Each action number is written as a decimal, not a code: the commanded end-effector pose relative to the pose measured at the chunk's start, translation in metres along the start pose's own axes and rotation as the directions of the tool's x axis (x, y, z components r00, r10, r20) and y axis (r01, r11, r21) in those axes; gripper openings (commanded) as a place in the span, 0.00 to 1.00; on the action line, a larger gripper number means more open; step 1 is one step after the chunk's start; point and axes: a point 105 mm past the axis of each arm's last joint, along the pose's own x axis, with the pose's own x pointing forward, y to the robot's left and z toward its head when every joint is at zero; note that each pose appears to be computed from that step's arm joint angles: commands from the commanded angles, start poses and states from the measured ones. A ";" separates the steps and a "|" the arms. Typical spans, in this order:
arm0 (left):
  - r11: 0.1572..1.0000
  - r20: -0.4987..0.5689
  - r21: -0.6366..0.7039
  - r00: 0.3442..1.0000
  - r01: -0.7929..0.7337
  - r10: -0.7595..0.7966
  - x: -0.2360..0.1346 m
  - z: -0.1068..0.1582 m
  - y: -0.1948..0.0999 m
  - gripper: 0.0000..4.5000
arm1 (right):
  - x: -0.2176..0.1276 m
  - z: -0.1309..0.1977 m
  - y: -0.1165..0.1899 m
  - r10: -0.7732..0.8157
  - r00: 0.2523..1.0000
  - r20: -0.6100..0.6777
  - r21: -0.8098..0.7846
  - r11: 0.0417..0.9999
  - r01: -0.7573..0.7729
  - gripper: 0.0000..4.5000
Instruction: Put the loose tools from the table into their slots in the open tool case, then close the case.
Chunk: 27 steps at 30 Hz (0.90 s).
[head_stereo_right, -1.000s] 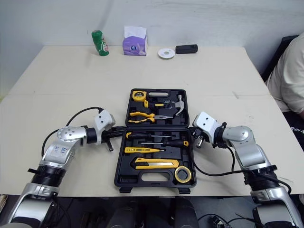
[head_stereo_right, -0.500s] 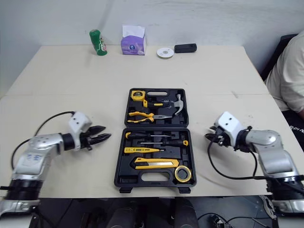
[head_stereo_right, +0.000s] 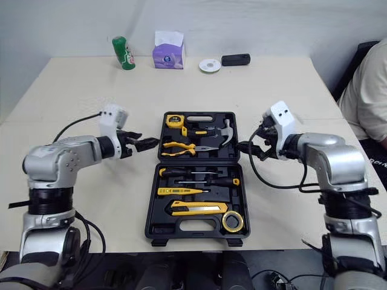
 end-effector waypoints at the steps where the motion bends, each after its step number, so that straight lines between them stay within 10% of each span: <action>1: 1.000 0.027 0.006 0.999 -0.019 0.019 0.005 0.007 -0.002 1.00 | 0.007 0.006 -0.005 -0.046 0.999 0.004 0.083 0.996 0.045 0.99; 14: 0.992 -0.043 -0.073 0.994 -0.103 0.100 0.021 -0.012 0.002 0.88 | 0.035 0.001 -0.008 -0.142 0.989 -0.032 0.079 0.986 0.144 1.00; 22: 1.000 -0.122 -0.021 0.993 -0.002 -0.001 0.024 -0.028 -0.021 0.17 | 0.033 -0.018 -0.008 -0.184 0.979 -0.092 0.024 0.982 0.187 0.28; 25: 1.000 -0.129 -0.023 0.992 0.005 -0.008 0.028 -0.029 -0.024 0.09 | 0.033 -0.021 0.000 -0.148 0.984 -0.098 0.068 0.986 0.155 0.00; 27: 1.000 -0.130 -0.020 0.992 0.006 -0.009 0.029 -0.029 -0.025 0.08 | 0.032 -0.022 0.004 -0.125 0.987 -0.101 0.082 0.988 0.133 0.00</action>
